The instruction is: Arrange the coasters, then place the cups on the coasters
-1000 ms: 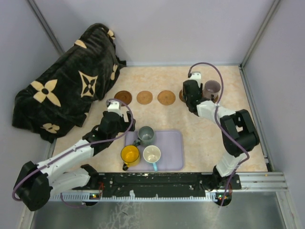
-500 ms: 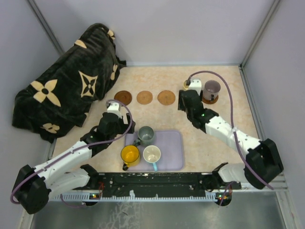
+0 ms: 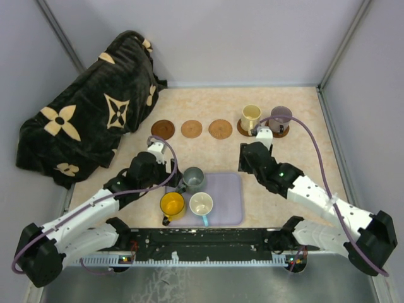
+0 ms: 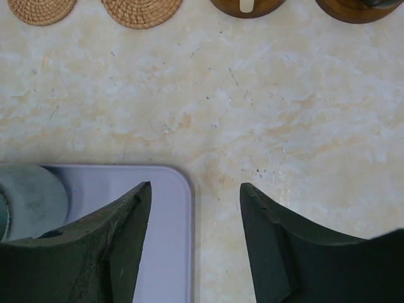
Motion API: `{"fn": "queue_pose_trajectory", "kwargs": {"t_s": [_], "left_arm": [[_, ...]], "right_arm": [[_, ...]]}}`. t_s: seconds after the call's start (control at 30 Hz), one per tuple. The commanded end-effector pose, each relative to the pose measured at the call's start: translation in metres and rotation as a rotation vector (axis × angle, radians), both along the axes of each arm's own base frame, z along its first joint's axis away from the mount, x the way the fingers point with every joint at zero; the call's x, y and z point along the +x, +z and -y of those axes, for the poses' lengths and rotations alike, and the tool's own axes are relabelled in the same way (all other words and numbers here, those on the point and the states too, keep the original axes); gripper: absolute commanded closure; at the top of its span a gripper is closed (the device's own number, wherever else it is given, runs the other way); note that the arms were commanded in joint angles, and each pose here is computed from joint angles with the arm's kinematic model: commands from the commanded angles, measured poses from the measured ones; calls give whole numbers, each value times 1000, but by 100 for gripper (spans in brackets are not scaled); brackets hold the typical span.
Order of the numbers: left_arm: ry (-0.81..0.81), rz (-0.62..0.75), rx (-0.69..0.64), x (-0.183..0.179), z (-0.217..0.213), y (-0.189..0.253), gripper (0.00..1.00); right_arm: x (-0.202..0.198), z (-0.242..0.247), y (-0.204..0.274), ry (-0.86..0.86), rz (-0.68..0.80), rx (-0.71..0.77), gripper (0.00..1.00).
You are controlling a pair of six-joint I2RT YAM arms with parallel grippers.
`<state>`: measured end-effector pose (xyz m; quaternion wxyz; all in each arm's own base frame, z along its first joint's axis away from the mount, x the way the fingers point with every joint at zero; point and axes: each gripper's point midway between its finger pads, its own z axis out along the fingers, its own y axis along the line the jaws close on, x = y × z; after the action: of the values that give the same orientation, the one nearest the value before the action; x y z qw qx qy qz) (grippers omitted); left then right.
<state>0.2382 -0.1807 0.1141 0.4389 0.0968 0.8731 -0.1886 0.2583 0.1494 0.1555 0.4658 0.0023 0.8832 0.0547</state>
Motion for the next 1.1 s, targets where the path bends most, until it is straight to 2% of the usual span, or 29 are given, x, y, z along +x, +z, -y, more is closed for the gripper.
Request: {"fn": "queue_pose_trajectory", "kwargs": {"t_s": [0.0,0.2,0.6,0.77,1.07], "left_arm": [[-129,-33,-3,-18,9,8,6],[-184,-86,-21,-28,17,14,17],[-230,-171,-13,-38,23,-3,26],[-251,-195,-16,-43,25,-9,35],[-281,-247,-30,-51,31,-23,40]], "right_arm": [[-7,5,10,-22,10,36,41],[-8,6,13,-27,12,40,41],[-9,8,15,-27,20,42,40],[-9,9,14,-33,22,42,40],[-8,9,16,-38,27,43,40]]}}
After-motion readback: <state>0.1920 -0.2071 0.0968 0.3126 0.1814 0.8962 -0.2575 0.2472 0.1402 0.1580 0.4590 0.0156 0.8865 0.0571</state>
